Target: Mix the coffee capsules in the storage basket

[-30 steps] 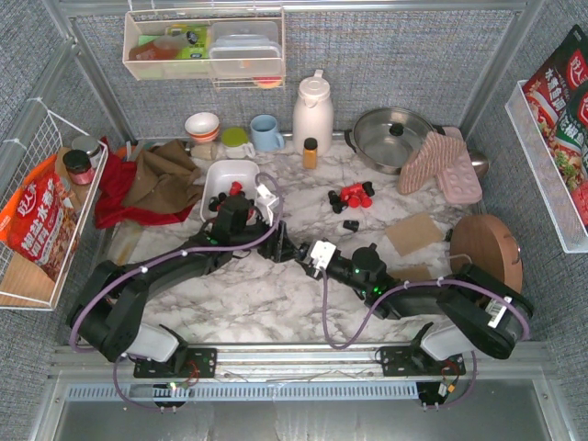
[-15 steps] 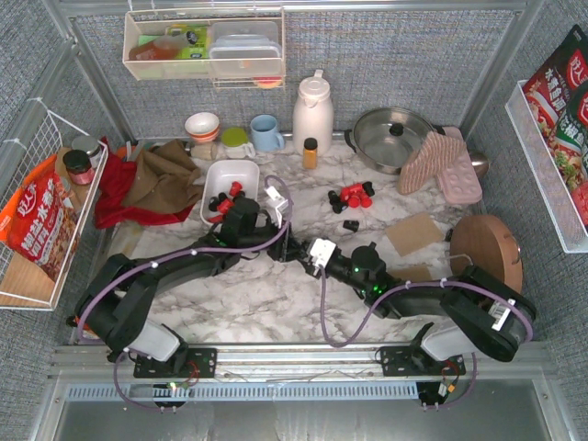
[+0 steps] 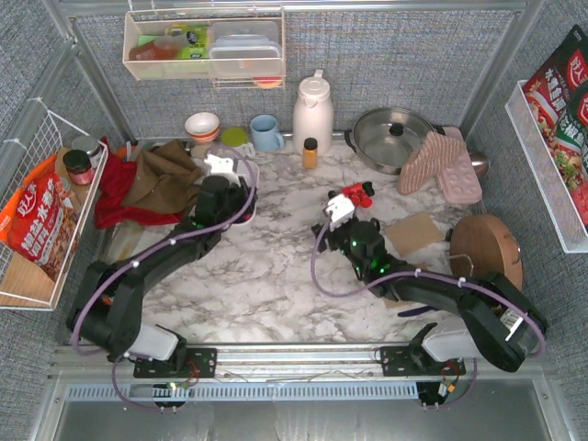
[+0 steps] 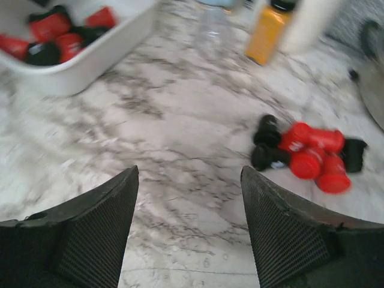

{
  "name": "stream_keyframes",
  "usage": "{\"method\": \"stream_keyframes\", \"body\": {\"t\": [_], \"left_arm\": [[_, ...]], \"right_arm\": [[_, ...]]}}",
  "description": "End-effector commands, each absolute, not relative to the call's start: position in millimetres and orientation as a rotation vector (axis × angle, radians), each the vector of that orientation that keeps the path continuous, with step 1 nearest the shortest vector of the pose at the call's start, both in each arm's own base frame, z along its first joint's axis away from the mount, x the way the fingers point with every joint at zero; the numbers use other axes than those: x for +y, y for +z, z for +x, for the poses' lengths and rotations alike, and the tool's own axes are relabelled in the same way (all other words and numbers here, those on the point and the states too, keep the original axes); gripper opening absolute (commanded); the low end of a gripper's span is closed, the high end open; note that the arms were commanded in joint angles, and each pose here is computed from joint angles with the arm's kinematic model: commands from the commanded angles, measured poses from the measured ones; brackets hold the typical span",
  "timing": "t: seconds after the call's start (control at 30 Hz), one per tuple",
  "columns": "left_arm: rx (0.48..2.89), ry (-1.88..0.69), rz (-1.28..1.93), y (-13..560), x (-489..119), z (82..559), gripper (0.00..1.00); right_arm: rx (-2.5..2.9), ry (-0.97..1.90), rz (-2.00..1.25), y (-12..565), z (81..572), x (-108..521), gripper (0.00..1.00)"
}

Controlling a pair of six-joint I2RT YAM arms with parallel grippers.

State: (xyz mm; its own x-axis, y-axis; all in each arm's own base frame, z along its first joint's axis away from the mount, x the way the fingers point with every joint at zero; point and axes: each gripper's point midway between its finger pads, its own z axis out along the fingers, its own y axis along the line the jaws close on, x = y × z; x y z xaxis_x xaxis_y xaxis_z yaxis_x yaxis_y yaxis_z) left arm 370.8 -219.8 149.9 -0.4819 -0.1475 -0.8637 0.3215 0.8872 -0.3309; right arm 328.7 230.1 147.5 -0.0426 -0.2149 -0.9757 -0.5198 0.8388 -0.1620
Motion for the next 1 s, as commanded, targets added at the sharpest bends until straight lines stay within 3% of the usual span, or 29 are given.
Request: {"method": "stream_keyframes", "body": {"t": [0.0, 0.13, 0.2, 0.3, 0.43, 0.63, 0.97], "left_arm": [[1.958, -0.327, -0.011, 155, -182, 427, 0.33], [2.033, -0.199, -0.107, 125, -157, 471, 0.35], [2.032, -0.155, -0.161, 119, -145, 487, 0.41], [2.016, -0.163, -0.19, 116, -137, 502, 0.7], [1.996, -0.25, -0.101, 123, -152, 504, 0.98], [1.994, -0.23, -0.132, 131, -140, 484, 0.99], [2.003, -0.279, -0.069, 136, -140, 447, 0.99]], "right_arm": [[1.881, 0.175, -0.201, 126, 350, 179, 0.73], [2.049, 0.047, 0.067, 103, 360, 137, 0.74], [2.12, 0.007, 0.114, 90, 362, 129, 0.75], [2.211, -0.079, 0.149, 67, 366, 124, 0.76], [2.254, -0.114, 0.148, 55, 377, 126, 0.76], [2.271, -0.192, 0.205, 45, 382, 112, 0.76], [2.27, -0.07, 0.235, 25, 403, 131, 0.75]]}}
